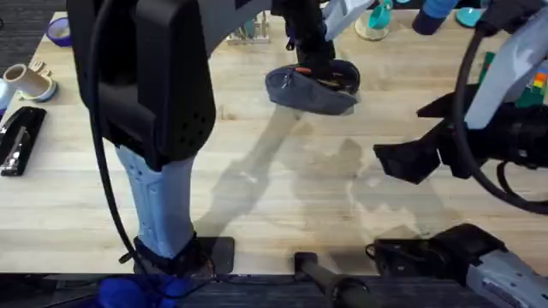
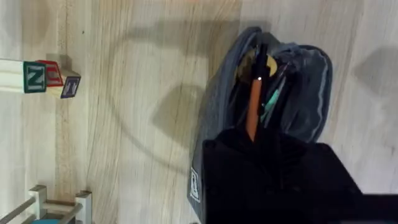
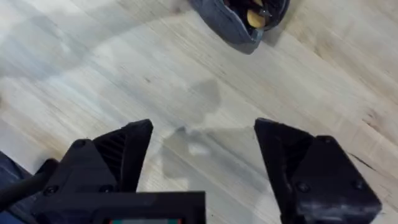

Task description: Unzip the bag, pick up the pens from the table one at a time and place them inside, then zip the bag closed.

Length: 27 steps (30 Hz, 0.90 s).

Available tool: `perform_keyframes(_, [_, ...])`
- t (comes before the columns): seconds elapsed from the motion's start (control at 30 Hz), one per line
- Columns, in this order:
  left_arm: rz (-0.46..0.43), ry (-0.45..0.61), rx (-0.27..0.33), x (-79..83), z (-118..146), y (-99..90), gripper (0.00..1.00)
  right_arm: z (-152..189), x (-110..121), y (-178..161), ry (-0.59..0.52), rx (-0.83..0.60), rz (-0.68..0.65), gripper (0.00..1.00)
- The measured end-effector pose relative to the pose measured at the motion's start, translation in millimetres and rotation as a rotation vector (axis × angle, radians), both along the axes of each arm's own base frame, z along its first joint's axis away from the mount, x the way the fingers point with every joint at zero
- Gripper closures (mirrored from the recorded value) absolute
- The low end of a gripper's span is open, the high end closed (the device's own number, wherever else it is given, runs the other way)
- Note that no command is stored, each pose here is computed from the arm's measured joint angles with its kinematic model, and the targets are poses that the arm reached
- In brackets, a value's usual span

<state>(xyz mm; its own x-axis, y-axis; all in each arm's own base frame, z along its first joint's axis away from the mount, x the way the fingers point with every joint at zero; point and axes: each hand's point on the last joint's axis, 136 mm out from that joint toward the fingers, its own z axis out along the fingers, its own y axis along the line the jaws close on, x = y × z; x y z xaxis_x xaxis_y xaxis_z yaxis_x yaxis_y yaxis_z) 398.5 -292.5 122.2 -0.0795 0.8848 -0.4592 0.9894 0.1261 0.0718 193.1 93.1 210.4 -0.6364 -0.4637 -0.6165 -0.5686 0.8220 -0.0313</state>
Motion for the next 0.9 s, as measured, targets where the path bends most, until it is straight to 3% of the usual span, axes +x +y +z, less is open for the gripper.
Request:
perform_keyframes(0.1, [-0.001, -0.001, 0.000, 0.0, 0.0, 0.0, 0.928, 0.0, 0.0, 0.0, 0.000, 0.000, 0.000, 0.006])
perform_keyframes(0.33, [-0.003, -0.001, -0.001, -0.3, 0.1, -0.7, 0.572, 0.0, 0.0, 0.0, 0.000, 0.000, 0.000, 0.005])
perform_keyframes(0.37, [-0.007, -0.003, -0.001, -0.2, 0.2, -0.7, 0.489, 0.0, 0.0, 0.0, 0.000, 0.000, 0.000, 0.005])
perform_keyframes(0.47, [-0.007, -0.004, -0.004, 0.0, 0.5, -1.4, 0.062, 0.0, 0.0, 0.0, 0.000, 0.000, 0.000, 0.005])
perform_keyframes(0.5, [-0.007, -0.003, -0.005, -0.1, 0.5, -1.4, 0.019, 0.0, 0.0, 0.0, 0.000, 0.000, 0.000, 0.005])
perform_keyframes(0.9, [-0.007, -0.012, -0.009, 1.8, 1.3, -2.4, 0.006, -0.1, 0.0, 0.0, 0.000, 0.000, 0.000, 0.005])
